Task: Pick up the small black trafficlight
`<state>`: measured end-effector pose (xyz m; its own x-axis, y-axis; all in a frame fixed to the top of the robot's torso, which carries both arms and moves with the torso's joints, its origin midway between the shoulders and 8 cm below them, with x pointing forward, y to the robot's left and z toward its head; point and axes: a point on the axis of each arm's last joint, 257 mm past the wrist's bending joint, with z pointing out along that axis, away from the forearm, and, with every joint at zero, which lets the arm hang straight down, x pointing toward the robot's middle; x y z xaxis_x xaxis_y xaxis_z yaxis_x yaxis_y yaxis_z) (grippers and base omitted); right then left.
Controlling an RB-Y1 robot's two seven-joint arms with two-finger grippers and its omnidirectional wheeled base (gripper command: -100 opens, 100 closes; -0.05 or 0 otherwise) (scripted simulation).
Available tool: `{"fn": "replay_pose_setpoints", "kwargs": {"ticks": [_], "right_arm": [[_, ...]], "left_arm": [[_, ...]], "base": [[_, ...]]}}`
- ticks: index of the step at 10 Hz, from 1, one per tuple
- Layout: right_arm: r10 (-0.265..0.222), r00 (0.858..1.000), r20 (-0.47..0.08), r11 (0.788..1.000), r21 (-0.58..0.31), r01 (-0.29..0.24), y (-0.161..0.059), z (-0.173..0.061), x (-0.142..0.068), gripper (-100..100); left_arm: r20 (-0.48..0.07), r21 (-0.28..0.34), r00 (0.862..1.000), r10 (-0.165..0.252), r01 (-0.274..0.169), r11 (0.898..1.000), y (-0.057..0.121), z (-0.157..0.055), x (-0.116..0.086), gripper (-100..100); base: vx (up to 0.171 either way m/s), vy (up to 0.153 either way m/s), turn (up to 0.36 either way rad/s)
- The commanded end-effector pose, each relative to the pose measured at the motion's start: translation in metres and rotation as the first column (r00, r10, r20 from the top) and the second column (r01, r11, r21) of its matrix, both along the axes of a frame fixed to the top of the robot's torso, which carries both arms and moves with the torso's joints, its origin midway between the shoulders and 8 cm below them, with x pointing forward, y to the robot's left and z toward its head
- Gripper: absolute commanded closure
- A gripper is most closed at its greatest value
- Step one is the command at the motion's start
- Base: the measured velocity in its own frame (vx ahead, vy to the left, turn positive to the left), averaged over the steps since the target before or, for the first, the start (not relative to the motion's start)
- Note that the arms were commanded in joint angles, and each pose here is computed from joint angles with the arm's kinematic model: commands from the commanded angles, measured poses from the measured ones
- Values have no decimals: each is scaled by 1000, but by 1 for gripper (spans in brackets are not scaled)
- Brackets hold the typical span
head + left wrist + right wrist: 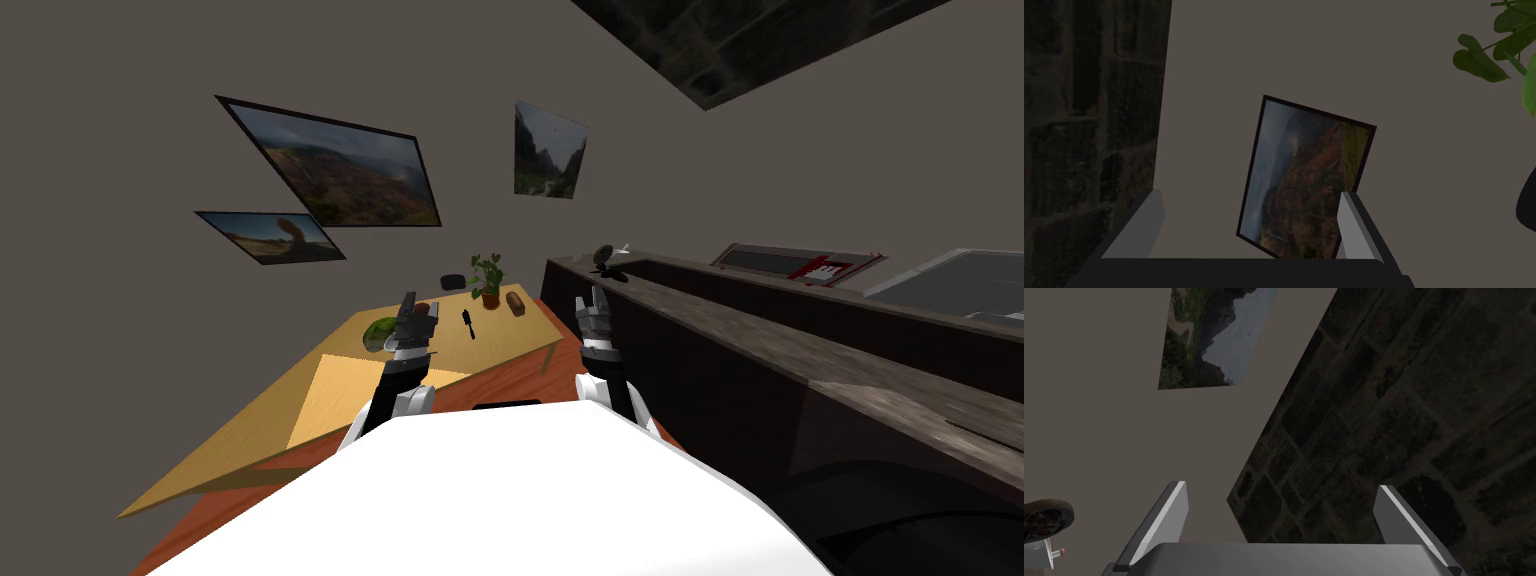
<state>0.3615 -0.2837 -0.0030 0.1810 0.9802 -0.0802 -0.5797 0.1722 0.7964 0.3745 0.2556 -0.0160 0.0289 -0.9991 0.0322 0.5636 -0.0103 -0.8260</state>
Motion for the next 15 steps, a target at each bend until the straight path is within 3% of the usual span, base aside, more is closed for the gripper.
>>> {"fn": "replay_pose_setpoints", "kwargs": {"ticks": [1,4,7,8,10,11,13,14,15], "right_arm": [[0,1000,0,1000,0,0,0,0,0,0],[0,1000,0,1000,0,0,0,0,0,0],[0,1000,0,1000,0,0,0,0,0,0],[0,1000,0,1000,0,0,0,0,0,0],[0,1000,0,1000,0,0,0,0,0,0],[0,1000,0,1000,0,0,0,0,0,0],[0,1000,0,1000,0,0,0,0,0,0],[0,1000,0,1000,0,0,0,0,0,0],[0,1000,0,1000,0,0,0,0,0,0]], "left_arm": [[-10,-6,999,-37,37,999,-1,-8,5,-100],[-23,-61,995,-102,100,993,1,-24,15,-100],[-16,-167,985,-172,167,972,9,-38,28,-100],[-28,-169,985,-171,164,972,10,-44,29,-100],[-16,-258,977,-214,203,945,19,-56,39,-100],[-24,-260,977,-213,200,945,19,-59,40,-100],[0,-352,969,-249,233,907,31,-69,50,-100],[-15,-358,969,-247,226,906,32,-76,51,-100],[-1,-407,965,-262,239,882,39,-82,56,-100]], "base": [[-15,-13,-29],[-34,-29,-37],[-50,-37,-47],[-36,-29,-20],[-32,-37,-60],[-34,-29,-20],[-40,-37,-57],[-30,-32,-32],[-32,-32,-56]]}}
